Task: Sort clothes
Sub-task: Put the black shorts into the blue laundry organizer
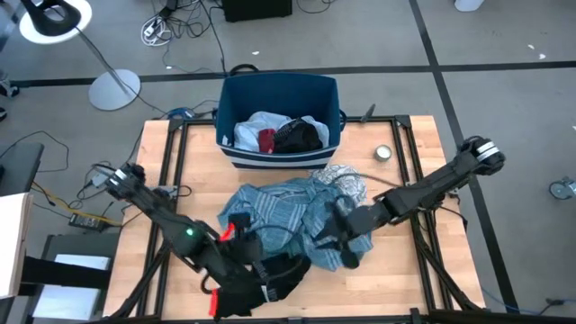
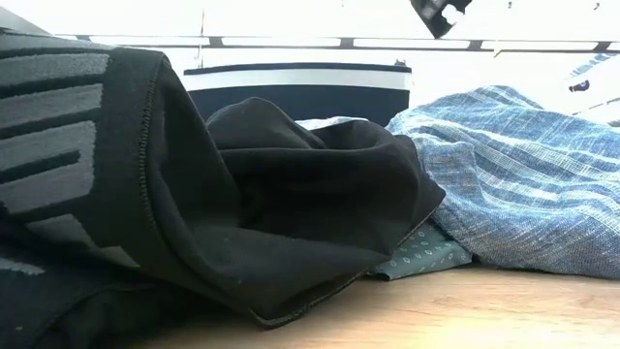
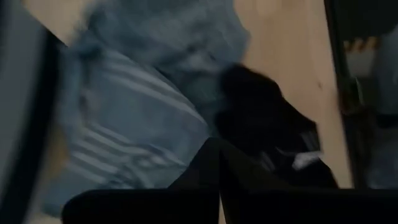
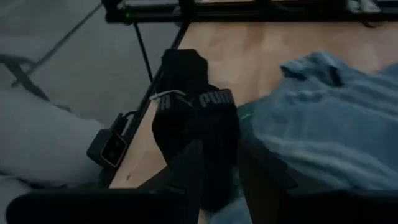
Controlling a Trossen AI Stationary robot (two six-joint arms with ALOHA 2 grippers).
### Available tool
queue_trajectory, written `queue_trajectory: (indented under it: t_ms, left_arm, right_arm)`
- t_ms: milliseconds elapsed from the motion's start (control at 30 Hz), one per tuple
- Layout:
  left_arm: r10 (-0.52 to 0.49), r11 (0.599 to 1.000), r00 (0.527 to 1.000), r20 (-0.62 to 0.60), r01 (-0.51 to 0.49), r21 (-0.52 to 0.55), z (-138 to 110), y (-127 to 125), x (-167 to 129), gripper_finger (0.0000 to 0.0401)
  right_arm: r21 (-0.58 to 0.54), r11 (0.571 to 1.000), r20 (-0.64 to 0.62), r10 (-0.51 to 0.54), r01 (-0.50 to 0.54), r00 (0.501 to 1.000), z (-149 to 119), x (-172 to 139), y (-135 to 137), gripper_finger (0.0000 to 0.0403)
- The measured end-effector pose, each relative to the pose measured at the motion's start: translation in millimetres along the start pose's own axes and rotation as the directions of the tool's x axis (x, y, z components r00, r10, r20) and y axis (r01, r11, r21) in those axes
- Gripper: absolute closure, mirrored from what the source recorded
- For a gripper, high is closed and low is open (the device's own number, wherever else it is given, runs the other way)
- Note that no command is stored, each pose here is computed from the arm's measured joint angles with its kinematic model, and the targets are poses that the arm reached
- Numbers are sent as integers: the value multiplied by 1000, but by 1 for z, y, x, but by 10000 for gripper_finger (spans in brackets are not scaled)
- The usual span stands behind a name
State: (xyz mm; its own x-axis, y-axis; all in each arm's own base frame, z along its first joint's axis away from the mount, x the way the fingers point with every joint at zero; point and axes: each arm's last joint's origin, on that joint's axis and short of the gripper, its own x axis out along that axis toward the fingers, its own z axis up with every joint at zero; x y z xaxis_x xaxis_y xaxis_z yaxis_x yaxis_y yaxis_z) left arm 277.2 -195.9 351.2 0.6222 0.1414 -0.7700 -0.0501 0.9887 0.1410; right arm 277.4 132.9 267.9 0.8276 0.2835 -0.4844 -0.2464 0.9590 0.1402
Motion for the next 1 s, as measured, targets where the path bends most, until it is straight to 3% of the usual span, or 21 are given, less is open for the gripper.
queue_trajectory:
  t_ms: [267,367,467,700,1000]
  left_arm:
    - [34,998,992,121,-40,46,4,20,-16,401]
    - [-11,999,985,170,3,44,-2,24,-7,401]
    - [-76,997,979,189,72,27,-15,31,6,401]
    - [-138,984,952,275,163,-71,-56,56,24,401]
    - [-148,969,912,383,211,-127,-94,75,30,401]
  right_arm:
    - [-81,996,-229,-57,40,972,7,59,6,295]
    - [-83,995,-336,-75,50,939,3,77,3,288]
    - [-53,999,-375,-12,-9,927,1,92,2,281]
    - [30,991,-387,132,-131,913,-3,114,-17,277]
    - [26,996,-371,84,-80,925,0,115,-37,282]
